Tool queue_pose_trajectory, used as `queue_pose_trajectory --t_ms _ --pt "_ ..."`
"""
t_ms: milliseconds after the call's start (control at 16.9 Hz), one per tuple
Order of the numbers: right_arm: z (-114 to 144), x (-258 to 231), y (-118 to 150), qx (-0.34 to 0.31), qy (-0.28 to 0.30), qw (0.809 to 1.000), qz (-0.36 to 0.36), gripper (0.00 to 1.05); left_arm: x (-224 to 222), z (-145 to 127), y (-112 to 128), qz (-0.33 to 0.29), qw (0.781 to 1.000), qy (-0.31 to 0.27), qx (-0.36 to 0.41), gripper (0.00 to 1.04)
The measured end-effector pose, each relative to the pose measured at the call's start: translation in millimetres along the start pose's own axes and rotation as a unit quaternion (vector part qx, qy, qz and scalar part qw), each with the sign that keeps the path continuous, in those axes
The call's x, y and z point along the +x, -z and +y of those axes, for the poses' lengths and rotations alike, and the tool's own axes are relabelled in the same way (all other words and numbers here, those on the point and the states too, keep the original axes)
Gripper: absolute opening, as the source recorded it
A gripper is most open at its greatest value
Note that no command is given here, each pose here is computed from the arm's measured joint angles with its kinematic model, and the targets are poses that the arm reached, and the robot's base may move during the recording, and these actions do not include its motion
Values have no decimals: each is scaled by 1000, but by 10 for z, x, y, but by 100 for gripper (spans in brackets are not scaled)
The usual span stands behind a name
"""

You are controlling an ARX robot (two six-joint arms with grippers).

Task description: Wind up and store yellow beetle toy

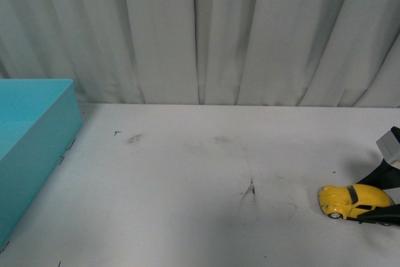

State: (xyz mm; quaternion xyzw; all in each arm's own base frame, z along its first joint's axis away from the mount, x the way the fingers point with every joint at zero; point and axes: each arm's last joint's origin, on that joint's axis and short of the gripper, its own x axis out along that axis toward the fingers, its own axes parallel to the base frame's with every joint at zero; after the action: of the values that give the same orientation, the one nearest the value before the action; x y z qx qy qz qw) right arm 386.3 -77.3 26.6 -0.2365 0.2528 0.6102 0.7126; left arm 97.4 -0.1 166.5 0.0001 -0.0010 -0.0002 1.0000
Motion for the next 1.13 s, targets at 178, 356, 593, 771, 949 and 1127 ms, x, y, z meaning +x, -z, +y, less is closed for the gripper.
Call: queue_pose_trajectory --t_ms 178,356,593,771,949,1127 --pt "66 -120 84 29 -3 1000 3 42 0 0 0 0 1000 0 0 98" --pt "94 -186 117 47 -9 999 9 42 0 0 0 0 1000 0 0 98" --pt "61 -192 136 32 4 999 19 69 0 0 0 0 1000 0 0 98" --pt "58 -198 142 30 7 999 20 99 0 0 0 0 1000 0 0 98" --pt "51 -197 144 27 9 999 20 98 0 0 0 0 1000 0 0 98" --pt "48 -193 141 26 9 999 21 98 0 0 0 0 1000 0 0 98"
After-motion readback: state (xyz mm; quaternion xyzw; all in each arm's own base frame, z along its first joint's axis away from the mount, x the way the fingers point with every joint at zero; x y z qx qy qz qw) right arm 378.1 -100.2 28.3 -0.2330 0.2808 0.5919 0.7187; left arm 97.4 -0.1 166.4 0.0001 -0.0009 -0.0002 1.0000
